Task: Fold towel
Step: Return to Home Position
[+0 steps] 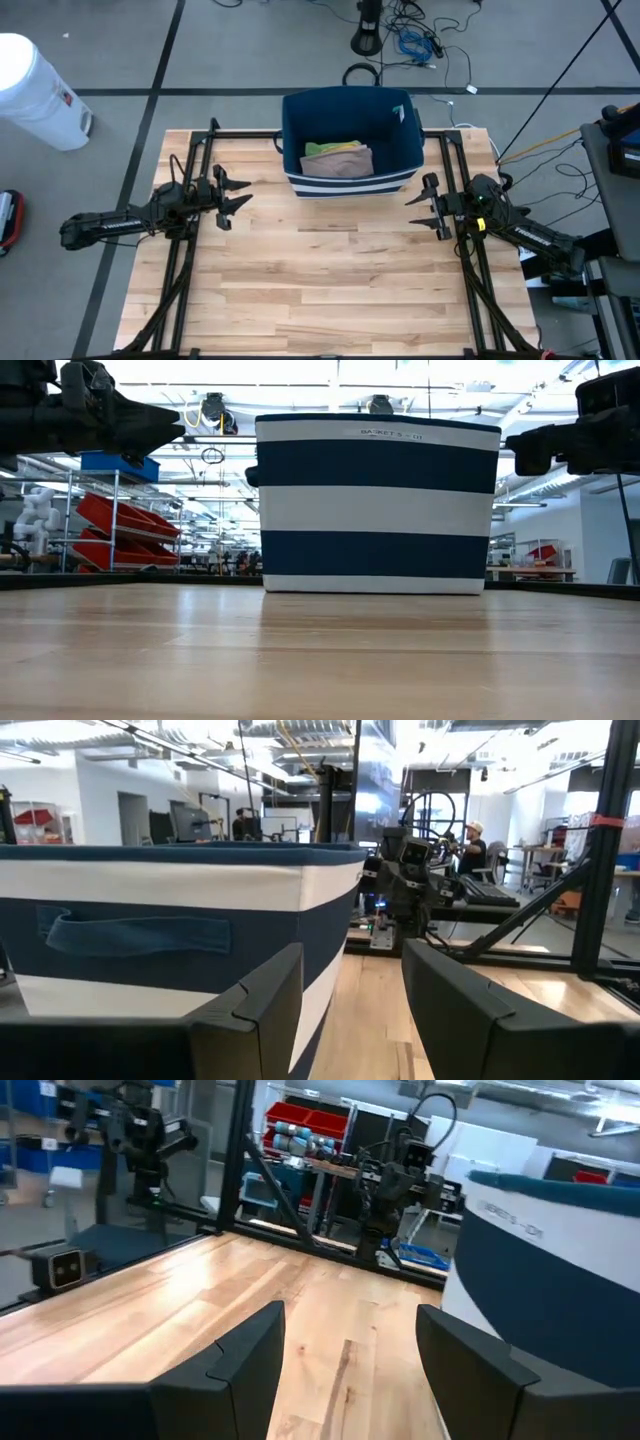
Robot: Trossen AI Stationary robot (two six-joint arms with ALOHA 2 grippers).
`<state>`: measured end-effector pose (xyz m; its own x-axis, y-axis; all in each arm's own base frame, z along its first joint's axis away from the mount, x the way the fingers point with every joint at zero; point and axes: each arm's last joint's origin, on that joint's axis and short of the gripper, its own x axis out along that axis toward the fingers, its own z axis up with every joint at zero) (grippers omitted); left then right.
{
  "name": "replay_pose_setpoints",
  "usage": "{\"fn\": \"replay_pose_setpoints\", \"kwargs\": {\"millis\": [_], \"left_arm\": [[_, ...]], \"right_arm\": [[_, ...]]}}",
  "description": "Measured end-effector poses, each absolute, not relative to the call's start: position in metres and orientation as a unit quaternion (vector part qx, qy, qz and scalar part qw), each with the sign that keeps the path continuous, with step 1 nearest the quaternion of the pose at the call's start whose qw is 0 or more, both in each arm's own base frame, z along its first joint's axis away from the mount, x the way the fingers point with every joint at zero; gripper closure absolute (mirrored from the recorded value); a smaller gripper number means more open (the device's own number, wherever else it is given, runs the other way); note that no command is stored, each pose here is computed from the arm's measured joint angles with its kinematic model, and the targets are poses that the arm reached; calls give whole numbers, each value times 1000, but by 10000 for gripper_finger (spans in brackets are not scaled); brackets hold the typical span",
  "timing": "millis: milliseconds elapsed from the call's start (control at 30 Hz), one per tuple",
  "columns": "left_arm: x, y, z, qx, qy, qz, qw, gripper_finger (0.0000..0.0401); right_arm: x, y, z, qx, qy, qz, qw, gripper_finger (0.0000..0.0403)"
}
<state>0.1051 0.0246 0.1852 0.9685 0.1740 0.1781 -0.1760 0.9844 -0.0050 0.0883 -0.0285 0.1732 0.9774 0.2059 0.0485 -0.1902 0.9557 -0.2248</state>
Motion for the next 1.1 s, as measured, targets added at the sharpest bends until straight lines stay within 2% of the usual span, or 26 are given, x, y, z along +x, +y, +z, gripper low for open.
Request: {"fn": "replay_pose_setpoints", "kwargs": {"millis": [633, 967, 1100], "left_arm": [[105, 25, 185, 6, -89, 88, 992, 222], [105, 25, 185, 6, -89, 88, 992, 222], [105, 25, 185, 6, -89, 88, 992, 222]], "right_arm": [[87, -21, 171, -151, -47, 212, 964, 190], [90, -28, 173, -190, -40, 70, 979, 190], [90, -28, 173, -229, -43, 66, 970, 190]]}}
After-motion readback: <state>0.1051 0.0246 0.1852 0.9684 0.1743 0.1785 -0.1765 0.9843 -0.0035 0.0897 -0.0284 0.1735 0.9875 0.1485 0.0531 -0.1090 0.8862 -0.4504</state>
